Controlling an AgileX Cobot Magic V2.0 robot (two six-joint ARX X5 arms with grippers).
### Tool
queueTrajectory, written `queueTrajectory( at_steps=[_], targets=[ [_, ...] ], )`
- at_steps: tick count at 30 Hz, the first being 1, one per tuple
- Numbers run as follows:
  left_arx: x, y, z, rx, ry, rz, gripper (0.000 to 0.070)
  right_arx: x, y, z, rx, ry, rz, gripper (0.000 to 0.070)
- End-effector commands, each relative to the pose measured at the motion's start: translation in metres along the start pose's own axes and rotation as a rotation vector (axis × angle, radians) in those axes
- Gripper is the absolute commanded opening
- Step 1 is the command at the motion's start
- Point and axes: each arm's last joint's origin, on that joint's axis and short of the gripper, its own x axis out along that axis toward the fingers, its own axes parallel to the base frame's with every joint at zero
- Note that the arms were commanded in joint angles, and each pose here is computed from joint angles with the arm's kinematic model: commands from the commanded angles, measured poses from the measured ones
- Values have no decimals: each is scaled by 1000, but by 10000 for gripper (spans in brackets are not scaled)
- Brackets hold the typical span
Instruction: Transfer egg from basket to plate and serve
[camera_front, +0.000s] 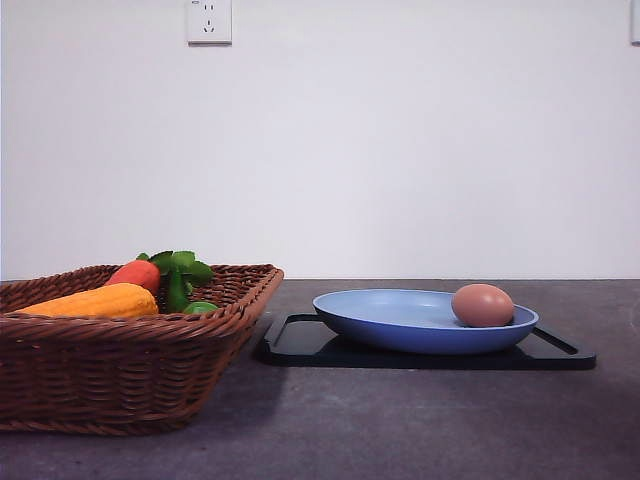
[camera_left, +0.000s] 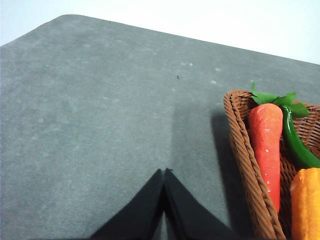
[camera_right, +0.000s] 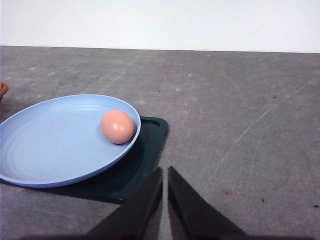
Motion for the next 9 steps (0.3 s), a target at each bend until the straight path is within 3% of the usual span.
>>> queueTrajectory(
  at_steps=[1, 9],
  targets=[
    [2, 2, -7, -3, 27, 7, 0, 0, 0, -1, 1, -2, 3, 0],
    [2, 2, -7, -3, 28, 7, 0, 0, 0, -1, 1, -2, 3, 0]
  ],
)
